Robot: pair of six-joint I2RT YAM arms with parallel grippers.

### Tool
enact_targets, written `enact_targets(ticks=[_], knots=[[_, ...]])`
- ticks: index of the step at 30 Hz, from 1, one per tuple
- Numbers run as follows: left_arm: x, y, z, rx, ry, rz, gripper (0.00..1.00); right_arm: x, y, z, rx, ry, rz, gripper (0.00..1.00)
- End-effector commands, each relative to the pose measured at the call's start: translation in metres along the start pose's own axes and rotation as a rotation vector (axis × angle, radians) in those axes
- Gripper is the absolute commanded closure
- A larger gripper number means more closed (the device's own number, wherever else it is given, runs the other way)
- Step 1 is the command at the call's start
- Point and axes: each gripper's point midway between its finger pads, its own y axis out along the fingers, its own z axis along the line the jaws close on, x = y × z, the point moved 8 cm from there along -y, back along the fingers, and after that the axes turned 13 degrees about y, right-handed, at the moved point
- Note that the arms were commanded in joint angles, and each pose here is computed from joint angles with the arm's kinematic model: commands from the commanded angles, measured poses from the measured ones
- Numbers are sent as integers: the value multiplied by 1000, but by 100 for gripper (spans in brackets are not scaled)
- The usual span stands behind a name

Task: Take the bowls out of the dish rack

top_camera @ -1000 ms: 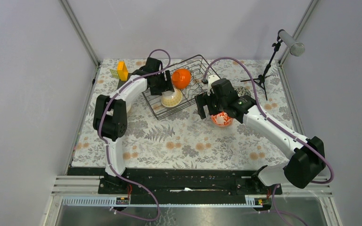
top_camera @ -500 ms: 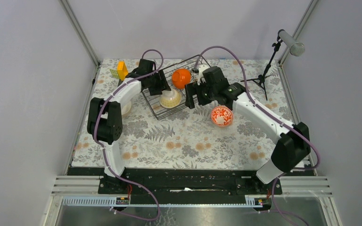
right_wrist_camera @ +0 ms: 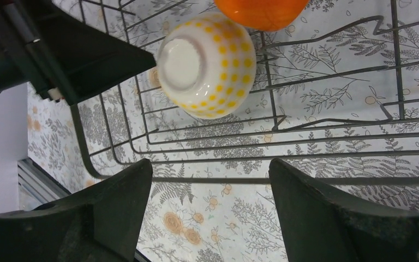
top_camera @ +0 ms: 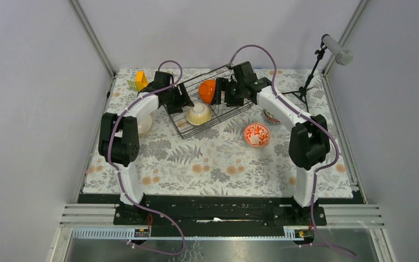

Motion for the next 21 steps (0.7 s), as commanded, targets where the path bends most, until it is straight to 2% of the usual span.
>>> enact_targets(ticks=[1,7,11,13,21], knots=[[21,-15,-9,-40,30,-87,32,15,-2,19,56,50,-28,16],[19,-6,-5,-54,5,-80,33,18,19,18,67,117,-25,20],[20,1,-4,-65,2,-59,19,19,33,16,59,151,-18,20],[20,2,-3,-59,1,-53,16,21,36,17,54,161,-27,20],[9,14,5,-37,-9,-6,20,20,44,20,25,149,-54,24]])
